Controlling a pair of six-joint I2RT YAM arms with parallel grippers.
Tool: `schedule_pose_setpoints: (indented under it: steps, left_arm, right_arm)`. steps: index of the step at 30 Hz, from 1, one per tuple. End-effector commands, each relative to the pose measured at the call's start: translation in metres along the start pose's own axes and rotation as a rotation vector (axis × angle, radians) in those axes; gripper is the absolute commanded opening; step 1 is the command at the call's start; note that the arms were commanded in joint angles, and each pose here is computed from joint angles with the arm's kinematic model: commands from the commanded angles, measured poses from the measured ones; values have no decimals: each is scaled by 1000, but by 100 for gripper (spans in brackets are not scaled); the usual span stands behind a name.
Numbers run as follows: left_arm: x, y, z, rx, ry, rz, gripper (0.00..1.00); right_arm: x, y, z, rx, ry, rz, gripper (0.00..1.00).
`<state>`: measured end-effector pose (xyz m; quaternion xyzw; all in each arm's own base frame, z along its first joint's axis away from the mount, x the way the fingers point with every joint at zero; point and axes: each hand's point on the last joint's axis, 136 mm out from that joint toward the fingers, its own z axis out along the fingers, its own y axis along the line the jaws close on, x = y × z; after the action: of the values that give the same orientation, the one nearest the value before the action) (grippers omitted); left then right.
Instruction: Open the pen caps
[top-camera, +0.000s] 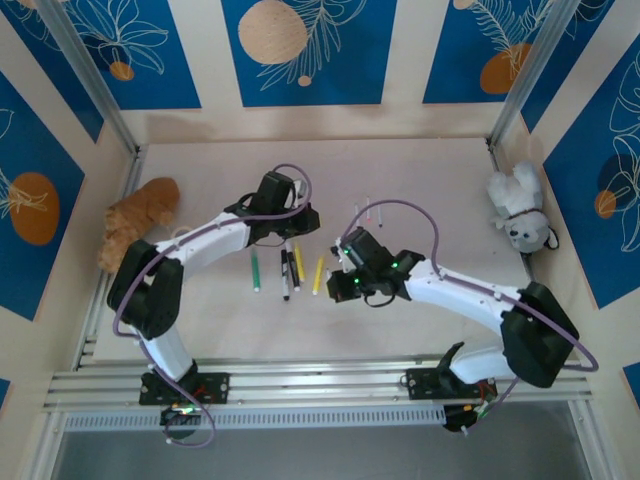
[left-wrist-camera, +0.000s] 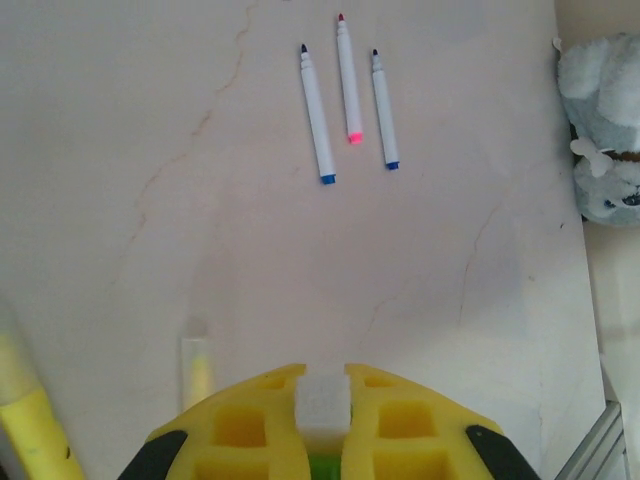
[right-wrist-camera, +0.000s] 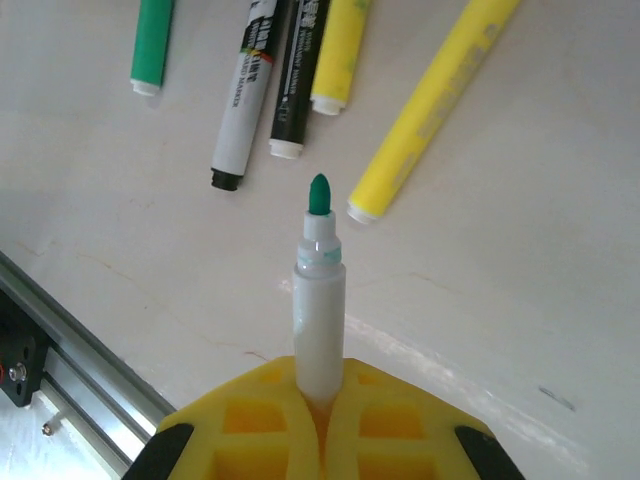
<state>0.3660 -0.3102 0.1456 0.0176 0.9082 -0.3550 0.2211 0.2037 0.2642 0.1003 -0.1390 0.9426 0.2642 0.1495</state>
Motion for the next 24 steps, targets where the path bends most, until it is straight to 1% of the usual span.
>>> schedule_pose_setpoints:
  steps: [1, 3, 6, 12, 18, 24]
  left_arm:
    - [-11, -10, -17, -5, -29, 46, 0]
    - [-12, -8, -22, -18, -37, 55, 0]
    - [-12, -7, -25, -22, -36, 59, 0]
    - [-9, -6, -22, -22, -15, 62, 0]
    - [-4, 2, -21, -32, 2, 61, 0]
    - [-2, 22, -24, -53, 13, 45, 0]
  right_arm:
    - [-4, -21, -13, 58, -22, 59, 0]
    - [-11, -39, -16, 124, -32, 80, 0]
    - [-20, -65, -13, 185, -31, 137, 0]
    - [-45, -104, -8, 316, -52, 190, 0]
    - [-87, -138, -15, 428, -100, 253, 0]
    - [-135, -164, -12, 524, -106, 226, 0]
